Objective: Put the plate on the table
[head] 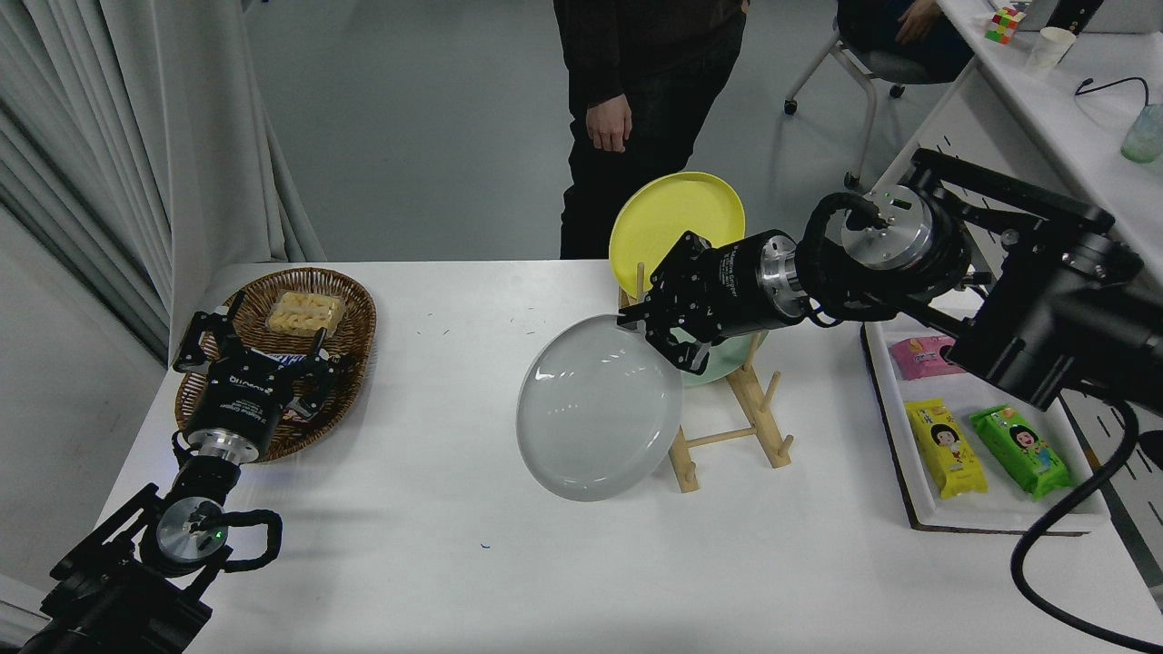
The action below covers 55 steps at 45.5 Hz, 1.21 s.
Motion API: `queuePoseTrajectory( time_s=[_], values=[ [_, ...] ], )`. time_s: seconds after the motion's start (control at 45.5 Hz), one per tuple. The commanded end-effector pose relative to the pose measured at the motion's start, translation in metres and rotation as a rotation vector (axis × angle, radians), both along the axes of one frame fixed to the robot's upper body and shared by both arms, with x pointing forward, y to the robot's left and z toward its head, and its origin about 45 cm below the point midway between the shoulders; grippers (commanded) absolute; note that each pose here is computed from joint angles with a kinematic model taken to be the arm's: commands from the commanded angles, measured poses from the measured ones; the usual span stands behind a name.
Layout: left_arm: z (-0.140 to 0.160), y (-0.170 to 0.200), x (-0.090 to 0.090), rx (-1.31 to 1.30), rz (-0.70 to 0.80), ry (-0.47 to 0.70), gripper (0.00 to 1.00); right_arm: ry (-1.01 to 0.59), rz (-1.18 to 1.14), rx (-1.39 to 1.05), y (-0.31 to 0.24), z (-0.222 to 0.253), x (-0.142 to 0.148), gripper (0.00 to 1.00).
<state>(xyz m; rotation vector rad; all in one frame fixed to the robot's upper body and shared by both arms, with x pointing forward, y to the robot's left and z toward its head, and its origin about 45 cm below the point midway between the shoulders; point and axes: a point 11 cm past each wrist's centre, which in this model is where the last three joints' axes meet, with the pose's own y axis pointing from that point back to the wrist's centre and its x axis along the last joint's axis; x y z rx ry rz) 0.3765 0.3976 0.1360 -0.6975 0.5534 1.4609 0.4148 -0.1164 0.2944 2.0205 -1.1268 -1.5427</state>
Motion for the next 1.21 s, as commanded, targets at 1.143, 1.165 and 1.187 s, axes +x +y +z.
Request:
queuePoseTrajectory(
  time_s=[1.143,1.165,1.187],
  values=[
    [0.0,0.0,0.0,0.0,0.001,-0.001,0.98,0.25,0.015,-0.223,0.052,-0.06,0.006,0.0],
    [0.0,0.0,0.0,0.0,0.001,-0.001,0.98,0.243,0.006,-0.237,0.048,-0.062,0.008,0.0],
    [0.0,0.0,0.0,0.0,0.0,0.0,0.98,0.239,-0.001,-0.246,0.046,-0.063,0.01,0.0]
  ],
)
